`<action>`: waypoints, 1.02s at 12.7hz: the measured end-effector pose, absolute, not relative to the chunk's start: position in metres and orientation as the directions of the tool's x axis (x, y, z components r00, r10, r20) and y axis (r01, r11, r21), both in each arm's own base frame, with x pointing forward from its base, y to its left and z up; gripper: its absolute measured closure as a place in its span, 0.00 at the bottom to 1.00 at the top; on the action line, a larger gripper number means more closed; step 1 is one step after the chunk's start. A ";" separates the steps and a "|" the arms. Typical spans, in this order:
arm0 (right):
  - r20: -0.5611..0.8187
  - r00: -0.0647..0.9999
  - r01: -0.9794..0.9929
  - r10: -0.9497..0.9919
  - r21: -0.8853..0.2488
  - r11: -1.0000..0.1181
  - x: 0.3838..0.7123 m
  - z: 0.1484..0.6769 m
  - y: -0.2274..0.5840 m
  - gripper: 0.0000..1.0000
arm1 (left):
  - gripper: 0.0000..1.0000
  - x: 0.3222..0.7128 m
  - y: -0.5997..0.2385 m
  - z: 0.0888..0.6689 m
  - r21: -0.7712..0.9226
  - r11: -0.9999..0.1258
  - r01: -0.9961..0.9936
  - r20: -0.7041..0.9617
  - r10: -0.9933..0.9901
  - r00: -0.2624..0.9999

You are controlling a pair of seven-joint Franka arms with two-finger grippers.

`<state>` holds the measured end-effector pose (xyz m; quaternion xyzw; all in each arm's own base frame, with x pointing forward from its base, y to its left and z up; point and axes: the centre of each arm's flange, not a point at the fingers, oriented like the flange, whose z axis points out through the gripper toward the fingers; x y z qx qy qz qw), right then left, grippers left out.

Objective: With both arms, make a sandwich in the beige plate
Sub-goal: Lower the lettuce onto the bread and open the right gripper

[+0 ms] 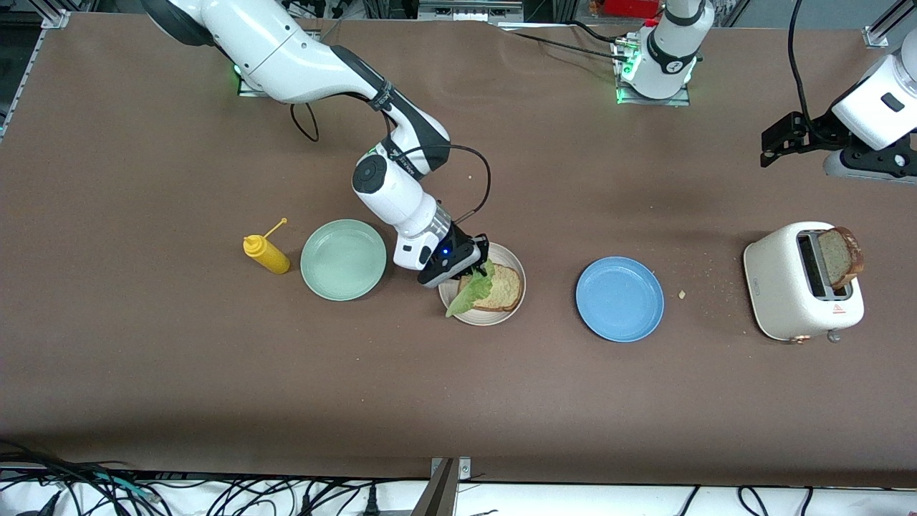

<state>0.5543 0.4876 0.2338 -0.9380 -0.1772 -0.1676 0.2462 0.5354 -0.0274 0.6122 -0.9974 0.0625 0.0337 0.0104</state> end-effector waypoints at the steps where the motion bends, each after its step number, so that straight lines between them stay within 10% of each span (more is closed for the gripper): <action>1: 0.396 0.884 0.413 0.250 -0.406 -0.815 0.550 0.232 0.492 0.91 | 0.00 0.535 -0.027 0.612 -0.016 -0.992 -0.125 -0.069 -0.124 0.990; 5: 0.382 0.888 0.411 0.256 -0.412 -0.813 0.540 0.225 0.502 0.73 | 0.00 0.535 -0.027 0.612 -0.016 -0.992 -0.125 -0.069 -0.124 0.990; 10: 0.383 0.887 0.414 0.259 -0.409 -0.813 0.540 0.224 0.501 0.22 | 0.00 0.535 -0.027 0.612 -0.016 -0.992 -0.125 -0.069 -0.124 0.990; 13: 0.384 0.886 0.413 0.258 -0.406 -0.815 0.542 0.223 0.500 0.18 | 0.00 0.535 -0.027 0.612 -0.016 -0.992 -0.125 -0.069 -0.124 0.990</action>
